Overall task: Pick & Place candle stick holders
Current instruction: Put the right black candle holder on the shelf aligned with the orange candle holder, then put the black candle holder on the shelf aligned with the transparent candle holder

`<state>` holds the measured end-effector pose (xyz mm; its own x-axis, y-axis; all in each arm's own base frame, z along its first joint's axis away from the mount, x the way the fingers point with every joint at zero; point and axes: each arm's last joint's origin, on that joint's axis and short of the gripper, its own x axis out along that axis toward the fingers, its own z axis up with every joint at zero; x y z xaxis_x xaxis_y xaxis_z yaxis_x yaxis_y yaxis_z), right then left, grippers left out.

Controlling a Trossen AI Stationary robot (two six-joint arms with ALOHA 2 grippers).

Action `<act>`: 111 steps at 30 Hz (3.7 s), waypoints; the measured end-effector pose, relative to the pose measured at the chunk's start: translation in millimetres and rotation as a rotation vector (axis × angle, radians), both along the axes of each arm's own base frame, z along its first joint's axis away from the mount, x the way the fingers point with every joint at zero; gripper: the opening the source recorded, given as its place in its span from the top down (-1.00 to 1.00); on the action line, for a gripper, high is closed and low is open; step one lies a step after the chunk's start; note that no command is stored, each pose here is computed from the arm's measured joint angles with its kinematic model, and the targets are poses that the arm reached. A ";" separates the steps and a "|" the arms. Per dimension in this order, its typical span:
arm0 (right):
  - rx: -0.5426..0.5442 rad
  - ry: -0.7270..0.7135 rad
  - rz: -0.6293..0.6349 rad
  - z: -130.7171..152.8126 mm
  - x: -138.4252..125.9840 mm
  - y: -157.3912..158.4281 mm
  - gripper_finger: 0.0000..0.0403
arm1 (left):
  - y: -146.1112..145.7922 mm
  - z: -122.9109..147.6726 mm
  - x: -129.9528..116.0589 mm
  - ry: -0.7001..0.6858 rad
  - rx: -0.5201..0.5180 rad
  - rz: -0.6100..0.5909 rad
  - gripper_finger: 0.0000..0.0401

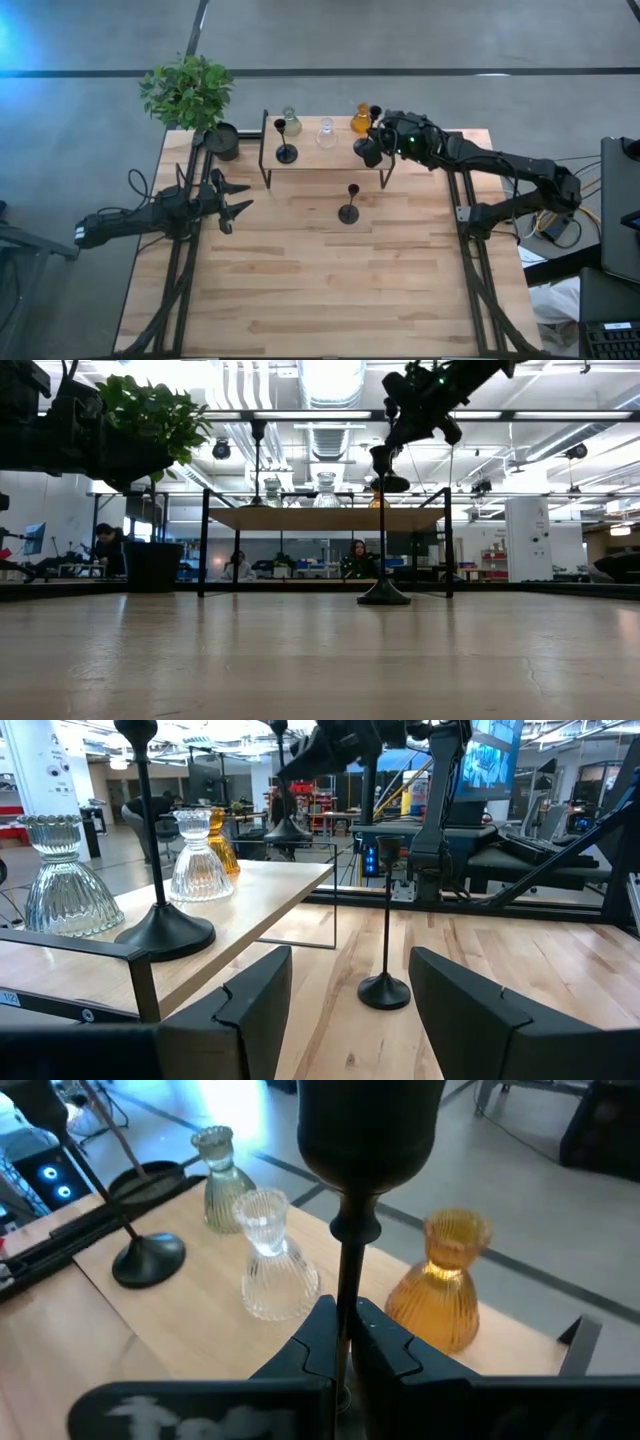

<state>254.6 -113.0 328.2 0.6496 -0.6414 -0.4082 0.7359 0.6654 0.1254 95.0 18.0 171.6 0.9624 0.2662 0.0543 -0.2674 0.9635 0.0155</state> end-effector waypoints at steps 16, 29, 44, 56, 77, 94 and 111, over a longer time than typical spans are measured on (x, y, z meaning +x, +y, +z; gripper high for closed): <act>-0.033 0.045 0.019 -23.4 5.2 -1.7 0.95 | 0.0 0.0 0.0 0.000 0.000 0.000 -0.04; -0.059 0.114 0.050 -33.0 8.9 -2.7 0.95 | 0.0 0.0 0.0 0.000 0.000 0.000 -0.04; -0.073 0.090 0.055 -44.5 8.4 -3.3 0.95 | 0.0 0.0 0.0 0.000 0.000 0.000 -0.04; -0.070 0.091 0.040 -46.9 6.8 -4.7 0.95 | 0.0 0.0 0.0 0.000 0.000 0.000 -0.04; -0.047 0.083 0.027 -48.1 5.6 -6.0 0.83 | 0.0 0.0 0.0 0.000 0.000 0.000 -0.04; -0.031 0.094 0.023 -50.5 4.8 -5.9 -0.02 | 0.0 0.0 0.0 0.000 0.000 0.000 -0.04; -0.035 0.103 0.026 -40.3 -7.3 -0.7 -0.51 | 0.0 0.0 0.0 0.000 0.000 0.000 -0.04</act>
